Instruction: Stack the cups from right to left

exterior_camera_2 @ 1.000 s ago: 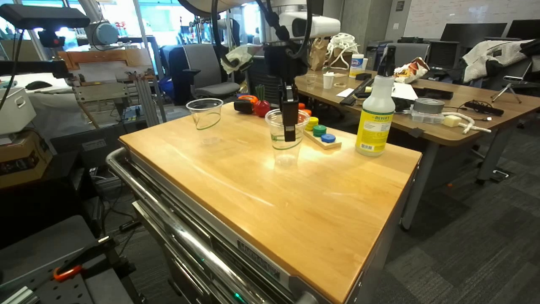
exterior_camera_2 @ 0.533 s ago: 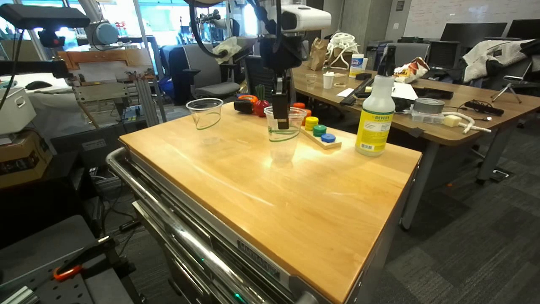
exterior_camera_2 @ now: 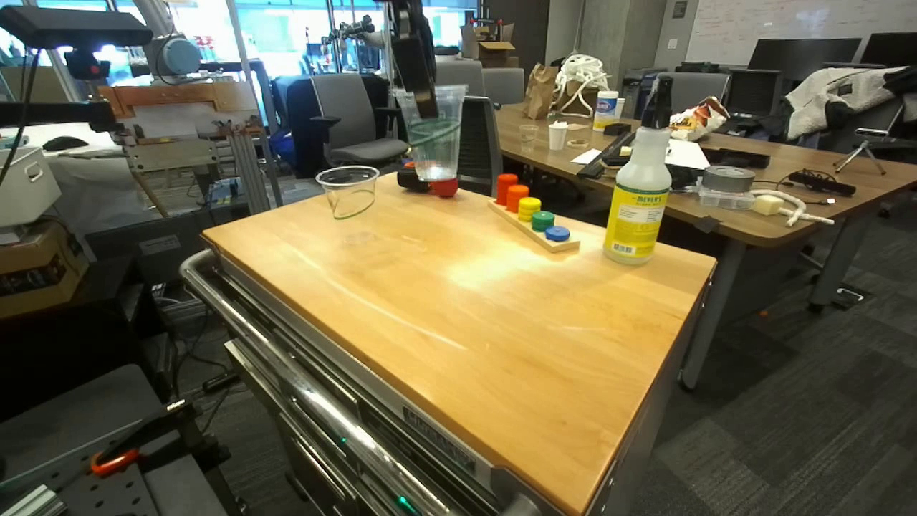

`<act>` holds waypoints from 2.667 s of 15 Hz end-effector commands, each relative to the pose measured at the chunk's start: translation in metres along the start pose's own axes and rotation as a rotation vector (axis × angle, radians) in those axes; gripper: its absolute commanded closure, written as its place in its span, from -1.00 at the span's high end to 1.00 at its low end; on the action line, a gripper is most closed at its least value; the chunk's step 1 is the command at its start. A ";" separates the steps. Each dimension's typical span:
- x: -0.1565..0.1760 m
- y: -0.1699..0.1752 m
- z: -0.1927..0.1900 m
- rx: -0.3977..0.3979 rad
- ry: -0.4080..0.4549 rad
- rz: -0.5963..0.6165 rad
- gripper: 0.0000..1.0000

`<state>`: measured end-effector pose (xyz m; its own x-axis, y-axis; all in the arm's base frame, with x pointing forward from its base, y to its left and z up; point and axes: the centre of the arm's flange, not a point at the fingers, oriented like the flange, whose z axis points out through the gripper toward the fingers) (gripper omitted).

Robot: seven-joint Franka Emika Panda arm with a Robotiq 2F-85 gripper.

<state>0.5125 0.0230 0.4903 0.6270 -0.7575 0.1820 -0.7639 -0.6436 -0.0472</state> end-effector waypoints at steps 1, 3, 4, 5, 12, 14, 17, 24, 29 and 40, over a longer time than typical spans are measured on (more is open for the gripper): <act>-0.060 -0.011 -0.073 0.048 0.097 -0.093 -0.97; -0.088 -0.021 -0.089 0.076 0.103 -0.156 -0.97; -0.100 -0.024 -0.094 0.086 0.099 -0.188 -0.97; -0.112 -0.027 -0.095 0.112 0.091 -0.222 -0.97; -0.134 -0.033 -0.049 0.136 0.027 -0.335 -0.97; -0.135 -0.035 -0.035 0.160 0.003 -0.351 -0.97; -0.136 -0.038 -0.016 0.168 -0.015 -0.379 -0.97; -0.137 -0.040 0.013 0.142 -0.013 -0.438 -0.97; -0.137 -0.040 0.023 0.129 -0.016 -0.476 -0.36; -0.130 -0.034 -0.001 0.069 0.020 -0.495 1.00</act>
<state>0.4617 0.1470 0.4449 0.9039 -0.3812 0.1939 -0.3789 -0.9241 -0.0503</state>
